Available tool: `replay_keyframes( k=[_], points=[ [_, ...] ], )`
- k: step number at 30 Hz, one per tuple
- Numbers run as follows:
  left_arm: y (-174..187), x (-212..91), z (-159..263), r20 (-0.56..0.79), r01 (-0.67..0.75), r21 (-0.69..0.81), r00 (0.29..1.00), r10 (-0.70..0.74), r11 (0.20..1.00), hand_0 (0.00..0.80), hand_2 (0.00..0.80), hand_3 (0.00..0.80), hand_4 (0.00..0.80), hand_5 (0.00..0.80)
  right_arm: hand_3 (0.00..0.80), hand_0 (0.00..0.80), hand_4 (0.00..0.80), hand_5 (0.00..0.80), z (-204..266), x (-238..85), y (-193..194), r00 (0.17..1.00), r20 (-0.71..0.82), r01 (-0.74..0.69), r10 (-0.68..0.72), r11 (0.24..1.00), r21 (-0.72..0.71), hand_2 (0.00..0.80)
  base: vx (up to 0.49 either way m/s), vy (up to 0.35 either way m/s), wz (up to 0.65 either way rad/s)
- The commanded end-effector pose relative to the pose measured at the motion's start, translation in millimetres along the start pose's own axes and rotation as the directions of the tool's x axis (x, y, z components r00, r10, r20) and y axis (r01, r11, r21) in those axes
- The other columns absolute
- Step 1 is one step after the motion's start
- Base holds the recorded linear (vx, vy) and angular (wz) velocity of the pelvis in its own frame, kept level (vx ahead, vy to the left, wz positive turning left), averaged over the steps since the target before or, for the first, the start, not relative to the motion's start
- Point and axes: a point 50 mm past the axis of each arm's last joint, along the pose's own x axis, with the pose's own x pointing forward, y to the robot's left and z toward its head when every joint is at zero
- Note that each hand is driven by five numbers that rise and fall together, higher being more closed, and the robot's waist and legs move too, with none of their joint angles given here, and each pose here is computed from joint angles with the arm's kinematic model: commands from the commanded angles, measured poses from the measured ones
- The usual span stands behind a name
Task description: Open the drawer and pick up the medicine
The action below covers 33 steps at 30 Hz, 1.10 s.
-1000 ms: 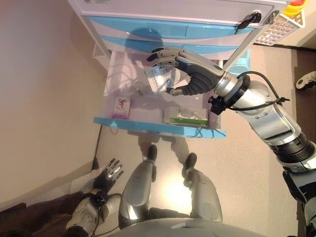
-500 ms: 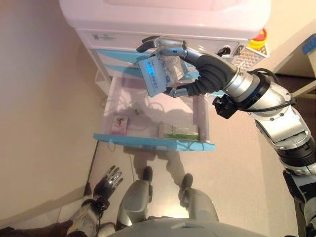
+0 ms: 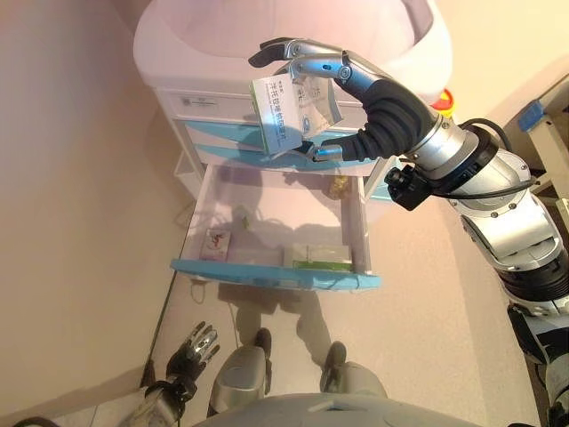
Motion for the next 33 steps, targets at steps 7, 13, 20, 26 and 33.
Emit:
replay_keyframes(
  k=[7, 13, 20, 26, 33],
  points=[
    [21, -12, 0, -0.023, -0.067, 0.047, 0.997, 0.068, 0.997, 0.0, 0.0, 0.0, 0.0, 0.0, 0.8, 0.8, 0.8, 0.8, -2, 12, -63, 0.972, -0.029, 0.204, -0.233, 0.896, -0.395, 0.8, 0.015, 0.015, 0.03],
    [26, -15, 2, -0.029, -0.088, 0.047, 0.996, 0.089, 0.995, 0.0, 0.0, 0.0, 0.0, 0.0, 0.8, 0.8, 0.8, 0.8, -13, 18, -89, 0.959, -0.072, 0.153, -0.273, 0.718, -0.679, 0.8, 0.05, 0.044, 0.07],
    [29, -18, 1, -0.038, -0.099, 0.045, 0.994, 0.101, 0.994, 0.0, 0.0, 0.0, 0.0, 0.0, 0.8, 0.8, 0.8, 0.8, -14, 33, -102, 0.973, -0.087, 0.03, -0.216, 0.489, -0.872, 0.8, 0.049, 0.041, 0.15],
    [28, -18, 0, -0.044, -0.104, 0.041, 0.993, 0.106, 0.994, 0.0, 0.0, 0.0, 0.0, 0.0, 0.8, 0.8, 0.8, 0.8, -24, 46, -99, 0.979, -0.112, -0.025, -0.171, 0.442, -0.897, 0.8, 0.038, 0.042, 0.13],
    [26, -17, 0, -0.067, -0.091, 0.062, 0.993, 0.095, 0.994, 0.0, 0.0, 0.0, 0.0, 0.0, 0.8, 0.8, 0.8, 0.8, -71, 56, -80, 0.943, -0.309, -0.191, -0.123, 0.561, -0.805, 0.8, 0.015, 0.046, 0.2]
  ],
)
